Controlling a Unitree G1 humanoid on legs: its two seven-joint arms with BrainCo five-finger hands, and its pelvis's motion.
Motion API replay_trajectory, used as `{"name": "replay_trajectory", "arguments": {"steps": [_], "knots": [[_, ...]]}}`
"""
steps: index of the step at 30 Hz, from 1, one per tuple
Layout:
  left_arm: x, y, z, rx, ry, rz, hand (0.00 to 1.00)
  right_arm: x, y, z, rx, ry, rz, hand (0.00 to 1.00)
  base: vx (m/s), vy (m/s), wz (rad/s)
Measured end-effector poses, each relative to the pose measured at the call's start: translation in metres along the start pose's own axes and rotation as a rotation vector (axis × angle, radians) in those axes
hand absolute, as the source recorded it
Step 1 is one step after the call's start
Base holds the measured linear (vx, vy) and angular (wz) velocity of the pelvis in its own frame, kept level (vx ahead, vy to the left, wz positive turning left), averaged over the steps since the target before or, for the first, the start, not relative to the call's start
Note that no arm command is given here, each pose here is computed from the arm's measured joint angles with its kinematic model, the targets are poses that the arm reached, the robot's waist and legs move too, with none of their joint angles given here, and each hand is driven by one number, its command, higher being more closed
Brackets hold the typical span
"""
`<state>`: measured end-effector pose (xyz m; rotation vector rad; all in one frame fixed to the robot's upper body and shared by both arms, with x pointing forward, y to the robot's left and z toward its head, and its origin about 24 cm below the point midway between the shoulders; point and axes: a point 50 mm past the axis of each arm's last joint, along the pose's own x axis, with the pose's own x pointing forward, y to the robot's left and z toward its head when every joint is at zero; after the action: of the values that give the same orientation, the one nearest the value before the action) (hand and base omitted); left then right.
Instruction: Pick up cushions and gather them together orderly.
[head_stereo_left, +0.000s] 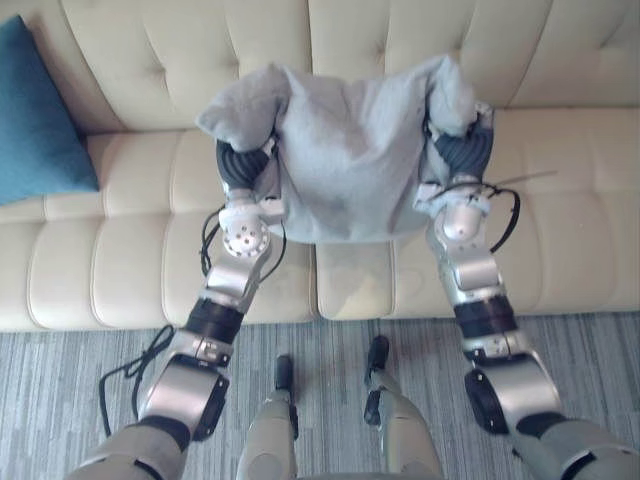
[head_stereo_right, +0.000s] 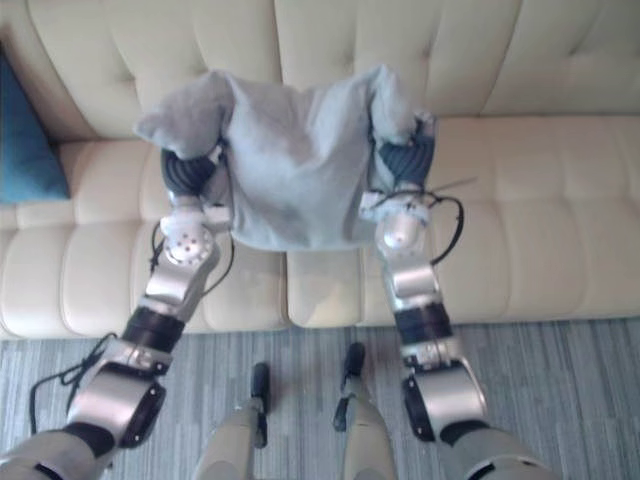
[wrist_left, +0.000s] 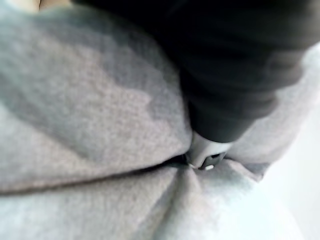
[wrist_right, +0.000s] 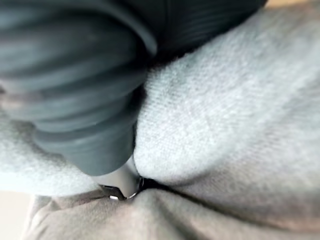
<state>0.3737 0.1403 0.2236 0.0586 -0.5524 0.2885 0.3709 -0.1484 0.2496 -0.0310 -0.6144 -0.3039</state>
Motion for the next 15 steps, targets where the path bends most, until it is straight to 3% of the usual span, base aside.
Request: {"name": "replay_trajectory", "arguments": {"steps": [7, 8, 15], "knots": [[0.037, 0.013, 0.032, 0.011, -0.084, 0.068, 1.0, 0.034, 0.014, 0.041, 0.061, -0.081, -0.014, 1.0, -0.02, -0.001, 0.08], [0.038, 0.013, 0.034, 0.006, -0.09, 0.071, 0.0, 0.036, 0.014, 0.043, 0.062, -0.089, -0.017, 0.0, 0.01, 0.03, 0.05], [0.05, 0.017, 0.05, -0.048, -0.112, 0.132, 0.0, 0.047, 0.003, 0.056, 0.098, -0.11, -0.081, 0.0, -0.01, 0.02, 0.05]]}}
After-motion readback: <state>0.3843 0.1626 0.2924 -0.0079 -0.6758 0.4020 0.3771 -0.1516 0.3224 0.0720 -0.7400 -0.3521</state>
